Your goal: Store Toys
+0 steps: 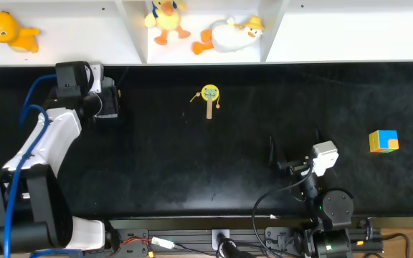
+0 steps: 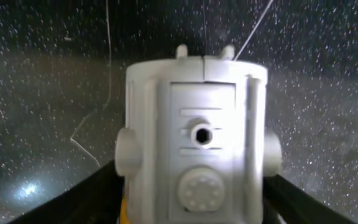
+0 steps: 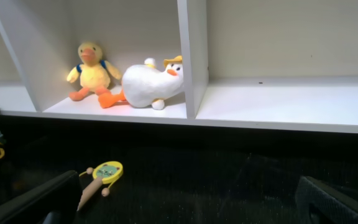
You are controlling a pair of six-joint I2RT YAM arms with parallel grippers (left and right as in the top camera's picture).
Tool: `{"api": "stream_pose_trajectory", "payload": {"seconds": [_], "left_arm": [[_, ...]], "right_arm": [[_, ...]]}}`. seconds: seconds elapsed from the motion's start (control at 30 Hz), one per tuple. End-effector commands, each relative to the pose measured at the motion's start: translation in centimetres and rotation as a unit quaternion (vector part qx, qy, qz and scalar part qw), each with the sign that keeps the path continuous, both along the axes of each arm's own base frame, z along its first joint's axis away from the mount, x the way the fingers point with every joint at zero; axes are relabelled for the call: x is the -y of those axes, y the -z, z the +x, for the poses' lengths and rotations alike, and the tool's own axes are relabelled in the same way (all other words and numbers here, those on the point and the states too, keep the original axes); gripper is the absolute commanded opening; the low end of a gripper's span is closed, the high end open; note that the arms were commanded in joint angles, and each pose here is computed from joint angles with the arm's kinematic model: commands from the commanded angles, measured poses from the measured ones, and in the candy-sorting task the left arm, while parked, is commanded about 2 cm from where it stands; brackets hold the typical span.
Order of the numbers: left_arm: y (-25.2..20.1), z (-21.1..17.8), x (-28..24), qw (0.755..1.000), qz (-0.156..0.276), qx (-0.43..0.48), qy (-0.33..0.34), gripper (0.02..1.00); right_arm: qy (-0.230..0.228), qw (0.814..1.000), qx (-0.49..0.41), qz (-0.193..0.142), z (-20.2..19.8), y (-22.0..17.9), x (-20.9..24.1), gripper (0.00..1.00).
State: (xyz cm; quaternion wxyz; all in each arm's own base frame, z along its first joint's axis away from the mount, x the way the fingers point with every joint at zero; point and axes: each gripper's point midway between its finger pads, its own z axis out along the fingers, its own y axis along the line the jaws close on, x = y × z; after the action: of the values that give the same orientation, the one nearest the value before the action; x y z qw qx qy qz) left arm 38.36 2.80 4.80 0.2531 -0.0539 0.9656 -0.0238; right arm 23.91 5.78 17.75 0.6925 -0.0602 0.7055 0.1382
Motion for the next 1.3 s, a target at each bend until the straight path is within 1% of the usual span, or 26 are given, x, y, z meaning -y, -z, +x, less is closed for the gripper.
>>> {"api": "stream_pose_trajectory", "payload": {"seconds": [0.03,0.23,0.3,0.37,0.47,0.6,0.83,0.93,1.03,1.13,1.3], "left_arm": [[0.6,-0.4,0.2,1.000,0.003,-0.007,-0.001,0.573],[0.6,-0.3,0.2,1.000,0.002,-0.007,-0.002,0.549],[0.5,-0.3,0.2,1.000,-0.001,-0.006,-0.009,0.527],[0.1,-0.1,0.2,1.000,-0.004,-0.002,-0.014,0.485],[-1.3,0.4,0.3,1.000,-0.009,0.016,-0.021,0.448],[-4.0,0.4,0.7,0.999,-0.005,0.047,-0.015,0.443],[-8.6,-1.6,-0.1,0.995,0.057,0.078,-0.035,0.411],[-10.7,-1.8,-0.1,0.991,0.073,0.106,-0.040,0.406],[-11.6,-1.5,-0.4,0.988,0.082,0.125,-0.047,0.395],[-12.0,-0.3,-0.4,0.985,0.082,0.147,-0.047,0.391],[-11.3,2.2,-0.5,0.981,0.082,0.169,-0.048,0.378]], "right_arm": [[-0.002,1.000,-0.001,0.002,0.0,0.4,-0.1,0.993],[-0.002,1.000,-0.001,0.002,0.0,0.4,-0.1,0.996],[-0.002,1.000,-0.001,0.002,0.0,0.4,-0.1,0.996],[-0.002,1.000,-0.001,0.002,0.0,0.4,-0.1,0.996],[-0.002,1.000,-0.001,0.002,0.0,0.4,-0.1,0.996],[-0.002,1.000,-0.001,0.002,0.0,0.4,-0.1,0.996],[-0.002,1.000,-0.001,0.002,0.0,0.4,-0.1,0.996],[-0.002,1.000,-0.002,0.002,0.0,0.4,-0.1,0.996],[-0.002,1.000,-0.001,0.002,0.0,0.4,-0.1,0.996],[-0.002,1.000,-0.001,0.002,0.0,0.4,-0.1,0.993],[-0.002,1.000,-0.001,0.002,0.0,0.4,-0.1,0.993]]}}
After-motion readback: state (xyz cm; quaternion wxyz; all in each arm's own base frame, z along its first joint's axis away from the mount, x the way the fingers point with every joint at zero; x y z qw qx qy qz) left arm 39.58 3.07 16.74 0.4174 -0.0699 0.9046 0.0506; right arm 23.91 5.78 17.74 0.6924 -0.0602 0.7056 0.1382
